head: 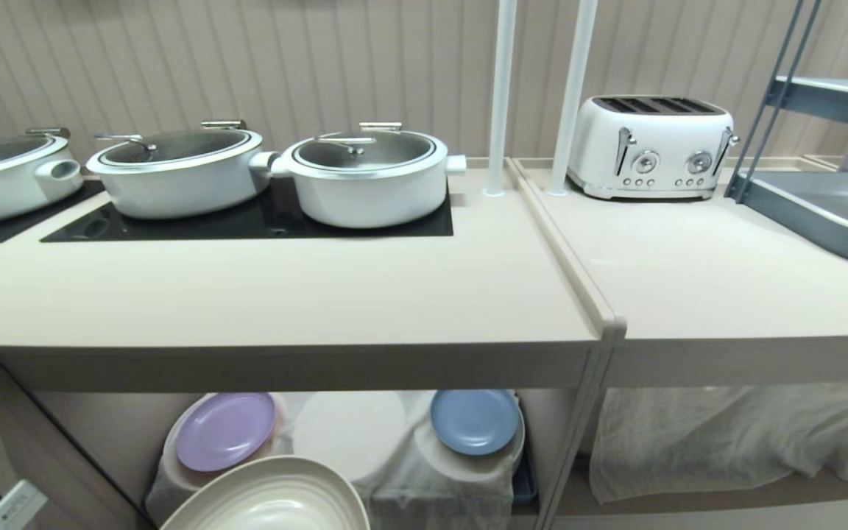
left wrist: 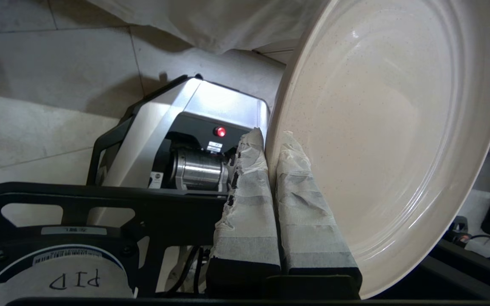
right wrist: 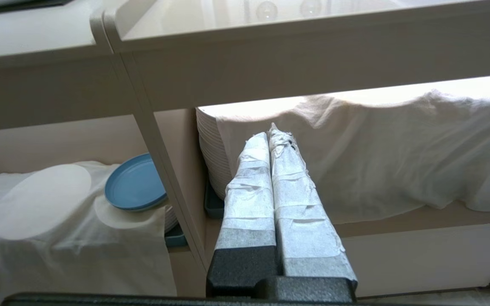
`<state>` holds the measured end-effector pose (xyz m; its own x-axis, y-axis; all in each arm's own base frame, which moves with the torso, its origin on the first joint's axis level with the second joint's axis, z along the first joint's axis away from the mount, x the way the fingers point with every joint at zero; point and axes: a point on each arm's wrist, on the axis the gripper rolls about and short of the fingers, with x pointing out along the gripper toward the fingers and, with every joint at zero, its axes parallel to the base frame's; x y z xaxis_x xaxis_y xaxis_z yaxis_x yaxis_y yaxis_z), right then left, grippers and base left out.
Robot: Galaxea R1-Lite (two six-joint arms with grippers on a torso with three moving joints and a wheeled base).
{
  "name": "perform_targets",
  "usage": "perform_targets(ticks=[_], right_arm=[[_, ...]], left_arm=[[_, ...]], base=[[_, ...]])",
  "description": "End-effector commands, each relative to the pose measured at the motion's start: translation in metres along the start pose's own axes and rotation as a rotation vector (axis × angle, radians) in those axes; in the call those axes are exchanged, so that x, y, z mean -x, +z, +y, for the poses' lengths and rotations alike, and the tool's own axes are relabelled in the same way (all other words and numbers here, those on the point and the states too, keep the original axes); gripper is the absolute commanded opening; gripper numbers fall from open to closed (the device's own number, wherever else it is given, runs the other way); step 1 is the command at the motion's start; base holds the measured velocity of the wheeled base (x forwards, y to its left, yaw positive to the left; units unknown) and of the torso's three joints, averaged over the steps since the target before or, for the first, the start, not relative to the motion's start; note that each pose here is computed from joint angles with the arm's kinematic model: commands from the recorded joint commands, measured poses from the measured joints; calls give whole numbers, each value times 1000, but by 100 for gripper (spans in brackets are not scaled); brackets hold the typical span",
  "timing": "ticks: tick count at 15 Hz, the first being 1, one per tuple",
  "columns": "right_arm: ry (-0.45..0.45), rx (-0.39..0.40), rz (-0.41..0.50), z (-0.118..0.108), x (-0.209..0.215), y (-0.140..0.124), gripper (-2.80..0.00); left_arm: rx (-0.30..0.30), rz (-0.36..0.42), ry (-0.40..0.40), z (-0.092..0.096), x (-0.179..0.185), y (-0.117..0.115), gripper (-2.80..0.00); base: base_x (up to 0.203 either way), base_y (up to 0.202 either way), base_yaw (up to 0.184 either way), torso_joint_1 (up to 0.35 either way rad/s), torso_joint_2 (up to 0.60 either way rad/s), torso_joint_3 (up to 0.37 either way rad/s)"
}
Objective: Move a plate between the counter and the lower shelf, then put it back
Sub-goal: Put the plate
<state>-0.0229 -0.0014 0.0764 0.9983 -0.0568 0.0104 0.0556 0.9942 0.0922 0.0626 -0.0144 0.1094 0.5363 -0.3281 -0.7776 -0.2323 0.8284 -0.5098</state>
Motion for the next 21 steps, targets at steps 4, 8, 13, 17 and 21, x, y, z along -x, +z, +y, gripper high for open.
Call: perform_targets(ticks=[4,8,13,17,21], right_arm=[[0,0,0,0,0,0,-280],[0,-2,0,0,0,0,-280],[1,-2,0,0,0,0,-280],[1,-2,0,0,0,0,-280],[1,-2,0,0,0,0,-280]], left_arm=[[5,6,-1,0,0,0,-280],[4,6,-2,0,0,0,-280],[3,5,-3,0,0,0,-280],[3,5,-3,0,0,0,-280],[2,0,-6,-1,1,2,-280]], base=[[0,0,0,271,-573,-308],[0,0,0,272,-581,-301],[0,0,0,178,-370,-193],[0,0,0,165,-333,-176],[0,0,0,158,-318,-160]])
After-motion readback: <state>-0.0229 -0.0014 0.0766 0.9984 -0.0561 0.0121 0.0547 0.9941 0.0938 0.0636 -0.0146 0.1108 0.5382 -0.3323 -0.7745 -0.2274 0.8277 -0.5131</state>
